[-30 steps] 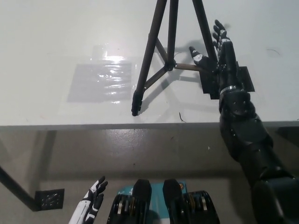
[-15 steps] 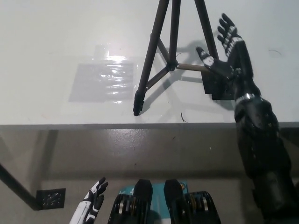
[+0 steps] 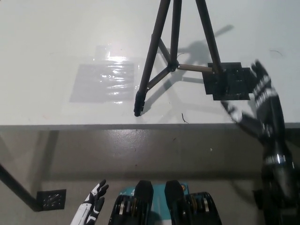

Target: A tripod lies near the right hand side of the table and the robot grab a leg of the tripod using its right hand and put it up right.

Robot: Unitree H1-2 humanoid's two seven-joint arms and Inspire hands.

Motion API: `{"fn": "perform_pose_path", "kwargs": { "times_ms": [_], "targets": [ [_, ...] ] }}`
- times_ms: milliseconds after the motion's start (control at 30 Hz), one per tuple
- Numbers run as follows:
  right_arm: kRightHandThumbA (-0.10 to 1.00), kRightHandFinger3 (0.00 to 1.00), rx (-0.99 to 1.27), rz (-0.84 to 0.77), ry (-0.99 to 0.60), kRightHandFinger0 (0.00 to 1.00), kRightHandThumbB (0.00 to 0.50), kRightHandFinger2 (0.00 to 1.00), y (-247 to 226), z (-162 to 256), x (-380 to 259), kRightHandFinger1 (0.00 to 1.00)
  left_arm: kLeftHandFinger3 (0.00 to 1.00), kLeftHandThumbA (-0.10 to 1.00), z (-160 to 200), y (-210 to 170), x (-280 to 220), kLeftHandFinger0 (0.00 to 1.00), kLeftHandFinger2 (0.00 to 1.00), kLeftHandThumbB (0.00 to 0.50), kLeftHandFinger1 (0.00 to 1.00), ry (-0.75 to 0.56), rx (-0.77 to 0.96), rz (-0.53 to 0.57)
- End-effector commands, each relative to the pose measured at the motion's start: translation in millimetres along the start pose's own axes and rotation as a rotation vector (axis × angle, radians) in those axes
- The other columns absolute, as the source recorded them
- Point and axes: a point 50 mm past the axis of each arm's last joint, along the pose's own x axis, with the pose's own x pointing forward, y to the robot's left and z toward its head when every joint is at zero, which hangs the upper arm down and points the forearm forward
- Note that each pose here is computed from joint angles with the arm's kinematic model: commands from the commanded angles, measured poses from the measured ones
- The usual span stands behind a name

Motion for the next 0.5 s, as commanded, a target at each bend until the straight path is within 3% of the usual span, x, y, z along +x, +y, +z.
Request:
{"fn": "perform_pose_path", "kwargs": {
  "times_ms": [0,67,133,167,300,467],
  "targets": [
    [0.95,1.00,0.052,0.267,-0.530,1.00,0.440,1.00,50,132,-120,1.00,1.00,1.00,15,9,4,1.00,1.00,0.464,1.00,-0.093,0.010,0.006],
    [1.00,1.00,0.053,0.279,-0.413,1.00,0.430,1.00,54,107,-132,1.00,1.00,1.00,16,9,6,1.00,1.00,0.465,1.00,-0.098,0.011,0.001],
    [1.00,1.00,0.033,0.252,-0.283,1.00,0.477,1.00,56,72,-142,1.00,1.00,1.00,16,9,7,1.00,1.00,0.451,1.00,-0.110,0.012,0.005],
    [1.00,1.00,0.017,0.253,-0.227,1.00,0.446,1.00,55,55,-142,1.00,1.00,1.00,18,9,9,1.00,1.00,0.455,1.00,-0.111,0.011,0.004],
    [1.00,1.00,0.019,0.235,-0.031,1.00,0.429,1.00,59,0,-149,1.00,1.00,1.00,17,9,9,1.00,1.00,0.436,1.00,-0.125,0.010,-0.002],
    [1.00,1.00,-0.039,0.218,0.090,1.00,0.488,1.00,56,-37,-152,1.00,1.00,1.00,16,8,10,1.00,1.00,0.441,1.00,-0.135,0.010,-0.010]
  ]
}}
